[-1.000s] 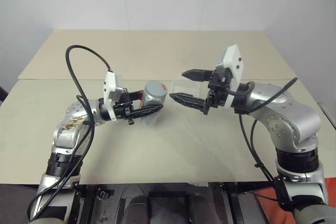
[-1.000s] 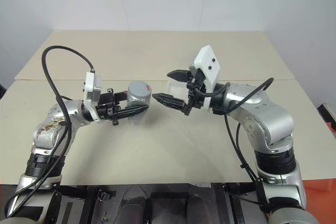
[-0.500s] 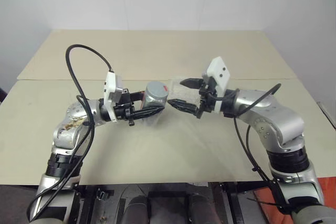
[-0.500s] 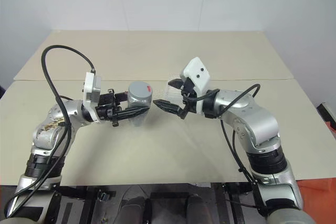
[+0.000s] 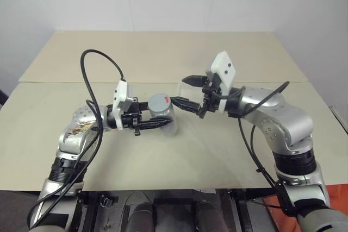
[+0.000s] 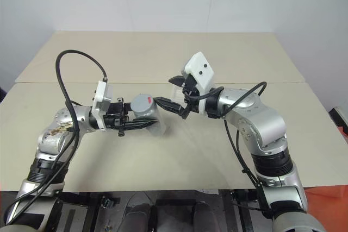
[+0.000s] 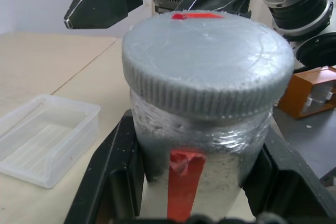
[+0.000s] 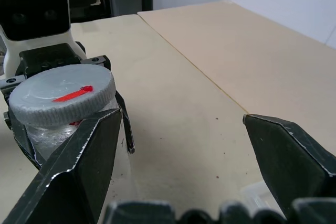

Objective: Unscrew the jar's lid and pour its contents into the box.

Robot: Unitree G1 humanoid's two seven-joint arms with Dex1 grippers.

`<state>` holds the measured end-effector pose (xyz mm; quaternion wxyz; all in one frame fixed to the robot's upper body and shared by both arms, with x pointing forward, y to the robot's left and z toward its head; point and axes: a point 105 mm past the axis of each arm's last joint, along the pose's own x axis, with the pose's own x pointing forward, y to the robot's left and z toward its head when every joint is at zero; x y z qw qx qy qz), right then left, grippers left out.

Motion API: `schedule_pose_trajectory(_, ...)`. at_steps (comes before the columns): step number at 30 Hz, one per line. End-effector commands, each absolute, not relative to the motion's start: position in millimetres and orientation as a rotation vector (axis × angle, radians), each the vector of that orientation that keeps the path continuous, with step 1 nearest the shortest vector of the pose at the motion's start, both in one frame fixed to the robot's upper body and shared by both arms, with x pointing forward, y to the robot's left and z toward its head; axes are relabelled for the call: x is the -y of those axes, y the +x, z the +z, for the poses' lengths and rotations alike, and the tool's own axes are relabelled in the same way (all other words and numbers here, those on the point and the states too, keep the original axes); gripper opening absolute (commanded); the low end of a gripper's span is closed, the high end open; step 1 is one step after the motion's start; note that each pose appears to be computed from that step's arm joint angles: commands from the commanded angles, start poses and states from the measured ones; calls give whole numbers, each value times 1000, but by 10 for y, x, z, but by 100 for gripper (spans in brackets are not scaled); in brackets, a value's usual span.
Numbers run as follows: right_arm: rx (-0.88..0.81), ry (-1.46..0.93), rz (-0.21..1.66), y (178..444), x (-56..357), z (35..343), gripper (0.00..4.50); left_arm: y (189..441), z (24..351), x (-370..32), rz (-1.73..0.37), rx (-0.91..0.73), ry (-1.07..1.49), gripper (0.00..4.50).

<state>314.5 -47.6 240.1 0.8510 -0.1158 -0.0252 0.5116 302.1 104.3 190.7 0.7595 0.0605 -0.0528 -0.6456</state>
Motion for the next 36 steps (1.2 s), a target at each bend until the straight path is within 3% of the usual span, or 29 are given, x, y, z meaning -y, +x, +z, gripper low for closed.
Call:
schedule_pose_trajectory(1,95,-262,1135,3014,376,2480,444,3028,2047,-1009,-1423,172,175,242)
schedule_pose_trajectory(19,68,-311,1052,3114,681,2470,444,3097,2122,-1171,-1373,197,198,242)
schedule_pose_trajectory(22,73,-315,1050,3117,715,2497,450,3101,2136,-1187,-1373,200,199,198)
schedule_pose_trajectory(25,78,-319,1052,3112,737,2521,450,3103,2140,-1192,-1371,202,200,198)
schedule_pose_trajectory(36,171,-236,1227,2773,499,2757,450,3116,2115,-1157,-1373,195,208,198)
